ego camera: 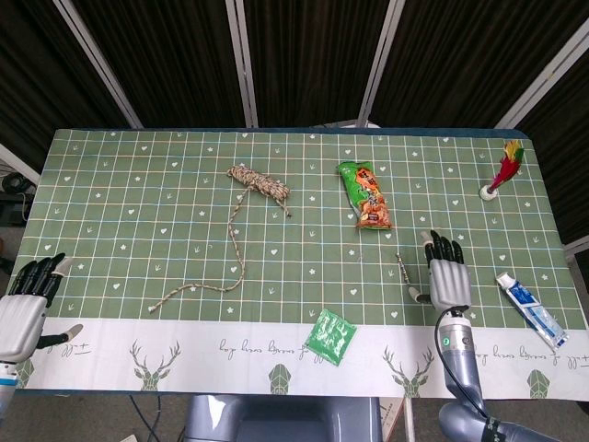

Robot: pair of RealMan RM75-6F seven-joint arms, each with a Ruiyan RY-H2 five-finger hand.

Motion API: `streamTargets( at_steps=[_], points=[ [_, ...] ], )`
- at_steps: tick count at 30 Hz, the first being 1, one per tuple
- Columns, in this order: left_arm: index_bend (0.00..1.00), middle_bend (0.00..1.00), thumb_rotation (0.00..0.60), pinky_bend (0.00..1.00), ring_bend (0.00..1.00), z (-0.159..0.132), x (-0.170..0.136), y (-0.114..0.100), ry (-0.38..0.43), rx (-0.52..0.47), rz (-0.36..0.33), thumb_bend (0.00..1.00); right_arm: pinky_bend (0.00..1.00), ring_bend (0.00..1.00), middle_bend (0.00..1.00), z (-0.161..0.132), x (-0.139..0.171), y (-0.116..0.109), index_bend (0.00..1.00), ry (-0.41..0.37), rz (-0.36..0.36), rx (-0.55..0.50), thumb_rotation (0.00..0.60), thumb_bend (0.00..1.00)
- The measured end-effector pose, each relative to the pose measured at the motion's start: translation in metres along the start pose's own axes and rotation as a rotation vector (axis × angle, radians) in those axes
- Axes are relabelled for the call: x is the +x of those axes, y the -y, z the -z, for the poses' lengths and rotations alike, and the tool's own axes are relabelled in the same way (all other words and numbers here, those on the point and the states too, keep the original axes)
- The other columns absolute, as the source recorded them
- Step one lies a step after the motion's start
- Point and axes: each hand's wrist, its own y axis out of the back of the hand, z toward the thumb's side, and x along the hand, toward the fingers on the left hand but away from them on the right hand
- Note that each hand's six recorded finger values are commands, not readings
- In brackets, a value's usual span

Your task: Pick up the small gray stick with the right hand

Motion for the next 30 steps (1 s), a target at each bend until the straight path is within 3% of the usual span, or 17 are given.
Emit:
streamTargets(
  at_steps=[17, 30],
  points=[
    [0.0, 0.0, 0.6, 0.0, 0.0, 0.0, 0.0, 0.001, -0.013, 0.0, 0.003, 0.08, 0.0, 0.0, 0.0, 0.017, -0.025, 0.016, 0.0, 0.048, 0.001, 0.061, 0.6, 0.08],
    [0.0, 0.0, 0.6, 0.0, 0.0, 0.001, 0.0, 0.001, -0.015, -0.009, 0.01, 0.08, 0.0, 0.0, 0.0, 0.014, -0.047, 0.021, 0.0, 0.06, 0.006, 0.076, 0.6, 0.08]
  ],
)
